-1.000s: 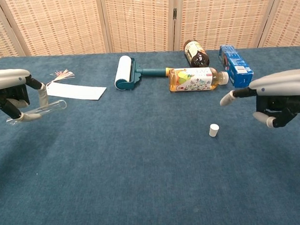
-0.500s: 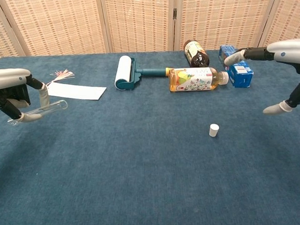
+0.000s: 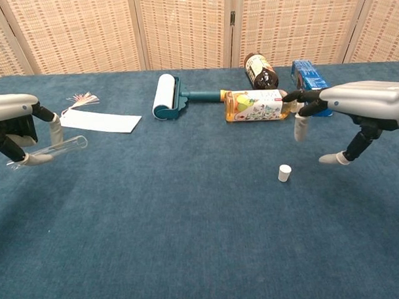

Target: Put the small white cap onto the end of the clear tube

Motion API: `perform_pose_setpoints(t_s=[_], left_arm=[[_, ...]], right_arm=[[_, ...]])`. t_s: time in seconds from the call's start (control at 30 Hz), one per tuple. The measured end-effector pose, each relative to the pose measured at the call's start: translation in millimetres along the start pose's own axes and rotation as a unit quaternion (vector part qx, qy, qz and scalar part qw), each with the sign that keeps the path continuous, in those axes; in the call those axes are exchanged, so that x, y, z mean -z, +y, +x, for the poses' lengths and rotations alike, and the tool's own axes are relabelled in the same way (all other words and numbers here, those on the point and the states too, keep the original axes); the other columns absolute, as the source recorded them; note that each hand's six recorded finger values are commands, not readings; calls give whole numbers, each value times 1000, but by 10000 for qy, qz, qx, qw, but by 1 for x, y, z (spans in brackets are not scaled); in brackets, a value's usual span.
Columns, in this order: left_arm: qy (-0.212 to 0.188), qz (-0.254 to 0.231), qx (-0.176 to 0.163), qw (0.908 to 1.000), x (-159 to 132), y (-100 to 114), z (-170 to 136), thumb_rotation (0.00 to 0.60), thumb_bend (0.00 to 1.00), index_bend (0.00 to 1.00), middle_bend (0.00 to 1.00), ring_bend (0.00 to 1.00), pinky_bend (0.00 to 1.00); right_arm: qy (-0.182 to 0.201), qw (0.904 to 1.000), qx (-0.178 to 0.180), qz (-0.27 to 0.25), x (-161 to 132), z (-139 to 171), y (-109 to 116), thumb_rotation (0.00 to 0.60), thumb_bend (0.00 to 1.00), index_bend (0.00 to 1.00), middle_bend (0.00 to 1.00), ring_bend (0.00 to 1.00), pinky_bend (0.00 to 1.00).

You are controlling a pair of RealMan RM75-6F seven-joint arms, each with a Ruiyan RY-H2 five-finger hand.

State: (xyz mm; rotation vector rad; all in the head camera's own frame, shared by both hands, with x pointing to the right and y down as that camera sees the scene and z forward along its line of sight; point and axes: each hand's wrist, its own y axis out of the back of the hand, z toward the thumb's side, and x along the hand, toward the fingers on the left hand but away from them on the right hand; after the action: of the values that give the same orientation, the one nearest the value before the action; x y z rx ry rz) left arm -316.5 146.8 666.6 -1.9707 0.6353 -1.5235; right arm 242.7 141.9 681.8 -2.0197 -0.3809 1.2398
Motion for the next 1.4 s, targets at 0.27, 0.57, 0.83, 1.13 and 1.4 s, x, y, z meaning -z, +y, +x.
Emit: perform_pose_setpoints(t_s=[0.27,0.57,0.83,1.13,1.4], left_arm=[[10,-18,23,10000,2,-3,0,600,362,586,1000,1000,1000],[12,-51,43,10000,3,-5,2,600,362,586,1000,1000,1000],[10,-73,43,10000,5,-6,1,600,362,586,1000,1000,1000],[32,-99,50,9999,8,-7,1,600,362,586,1000,1000,1000],[10,-107,54,9999,8,-7,1,600,362,586,1000,1000,1000]], right_arm=[[43,9997,-212,120,-8,-27,-16,600,263,379,3,0,0],[12,9992,-326,220,-10,-36,-22,600,262,391,18,0,0],[71,9988,-388,284,-15,-43,-27,600,262,408,28,0,0],[29,9988,-413,278,-16,-49,-28,600,281,436,44,0,0],[17,9985,-459,314,-17,-51,-30,600,285,453,54,0,0]])
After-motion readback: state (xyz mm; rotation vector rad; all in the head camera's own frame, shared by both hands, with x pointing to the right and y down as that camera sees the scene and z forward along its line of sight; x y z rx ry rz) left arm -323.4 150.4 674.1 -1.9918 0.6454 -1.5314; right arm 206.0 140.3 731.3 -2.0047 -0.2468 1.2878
